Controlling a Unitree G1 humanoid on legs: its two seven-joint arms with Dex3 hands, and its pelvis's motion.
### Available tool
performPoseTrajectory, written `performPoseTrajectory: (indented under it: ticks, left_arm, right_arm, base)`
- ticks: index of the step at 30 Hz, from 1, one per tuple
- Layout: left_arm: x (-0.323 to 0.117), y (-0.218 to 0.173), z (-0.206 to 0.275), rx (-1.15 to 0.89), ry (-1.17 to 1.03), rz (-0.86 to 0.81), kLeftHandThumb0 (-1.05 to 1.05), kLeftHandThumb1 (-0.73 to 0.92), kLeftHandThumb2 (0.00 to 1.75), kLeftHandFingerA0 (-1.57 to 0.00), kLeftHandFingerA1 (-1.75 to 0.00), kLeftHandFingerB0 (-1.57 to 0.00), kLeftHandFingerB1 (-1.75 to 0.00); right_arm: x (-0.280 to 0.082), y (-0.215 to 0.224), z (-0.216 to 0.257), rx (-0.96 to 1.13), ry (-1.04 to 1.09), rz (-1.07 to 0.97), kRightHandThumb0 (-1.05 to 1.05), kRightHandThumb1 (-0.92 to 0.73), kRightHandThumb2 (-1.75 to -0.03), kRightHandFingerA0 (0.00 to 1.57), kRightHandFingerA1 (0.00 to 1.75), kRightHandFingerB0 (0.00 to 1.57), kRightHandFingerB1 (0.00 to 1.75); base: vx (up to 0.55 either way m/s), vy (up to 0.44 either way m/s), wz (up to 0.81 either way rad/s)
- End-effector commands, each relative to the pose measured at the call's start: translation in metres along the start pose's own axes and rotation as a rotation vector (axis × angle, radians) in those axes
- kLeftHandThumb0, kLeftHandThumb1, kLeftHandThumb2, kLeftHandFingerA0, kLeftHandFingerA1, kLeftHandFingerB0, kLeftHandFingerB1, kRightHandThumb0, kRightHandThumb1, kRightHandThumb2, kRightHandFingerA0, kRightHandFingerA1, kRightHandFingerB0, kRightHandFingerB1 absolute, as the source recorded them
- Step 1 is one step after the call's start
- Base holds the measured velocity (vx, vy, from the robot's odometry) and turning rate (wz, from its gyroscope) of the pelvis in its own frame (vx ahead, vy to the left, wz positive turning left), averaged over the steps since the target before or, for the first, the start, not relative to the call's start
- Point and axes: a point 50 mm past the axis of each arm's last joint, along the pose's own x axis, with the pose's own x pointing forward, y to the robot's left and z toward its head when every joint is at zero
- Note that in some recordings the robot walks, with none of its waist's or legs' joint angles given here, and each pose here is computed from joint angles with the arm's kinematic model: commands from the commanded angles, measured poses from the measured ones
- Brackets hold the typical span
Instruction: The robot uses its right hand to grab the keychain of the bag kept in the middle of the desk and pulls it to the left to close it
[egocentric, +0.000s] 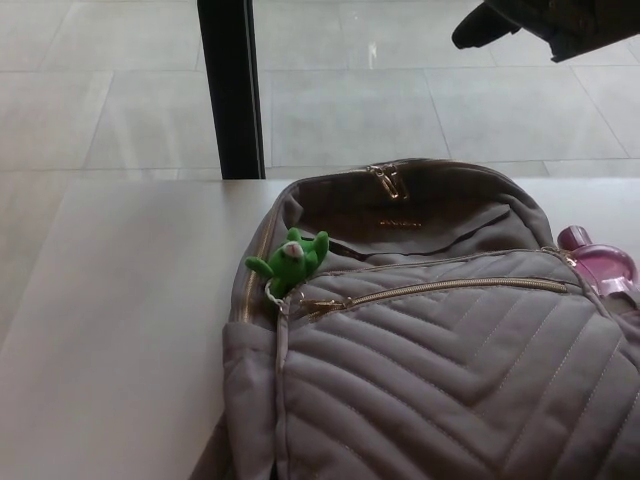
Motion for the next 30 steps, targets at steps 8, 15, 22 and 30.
performPoseTrajectory:
  ticks: [8,15,22,30]
  left_arm:
    - [-0.003,-0.04,0.089,0.177,-0.415,-0.412,-0.87,0.44,0.98,-0.88,-0.73,-0.72,-0.67]
    - [-0.008,-0.035,0.08,0.219,-0.37,-0.424,-0.92,0.44,1.0,-0.87,-0.77,-0.75,-0.72]
    - [-0.015,-0.001,0.044,0.176,-0.203,-0.293,-0.94,0.61,0.59,-0.84,-0.89,-0.64,-0.81]
    - [-0.016,0.011,0.032,0.13,-0.131,-0.208,-0.88,0.45,1.03,-0.83,-0.91,-0.59,-0.83]
  right_arm:
    - [-0.277,0.08,-0.25,0.117,0.482,-0.719,-0.7,-0.58,-0.59,0.45,0.44,0.33,0.32]
    - [-0.282,0.035,-0.234,0.212,0.398,-1.011,-0.68,-0.5,-0.84,0.28,0.5,0.21,0.42]
    - [-0.385,-0.007,-0.245,0.195,0.622,-1.432,-0.57,-0.63,-0.59,0.4,0.4,0.29,0.3]
    - [-0.445,0.004,-0.242,0.227,0.675,-1.704,-0.55,-0.63,-0.59,0.44,0.42,0.3,0.32]
  base:
    - [0.0,0.0,0.03]
    - [0.0,0.0,0.0]
    - [0.0,0.0,0.0]
    - [0.0,0.0,0.0]
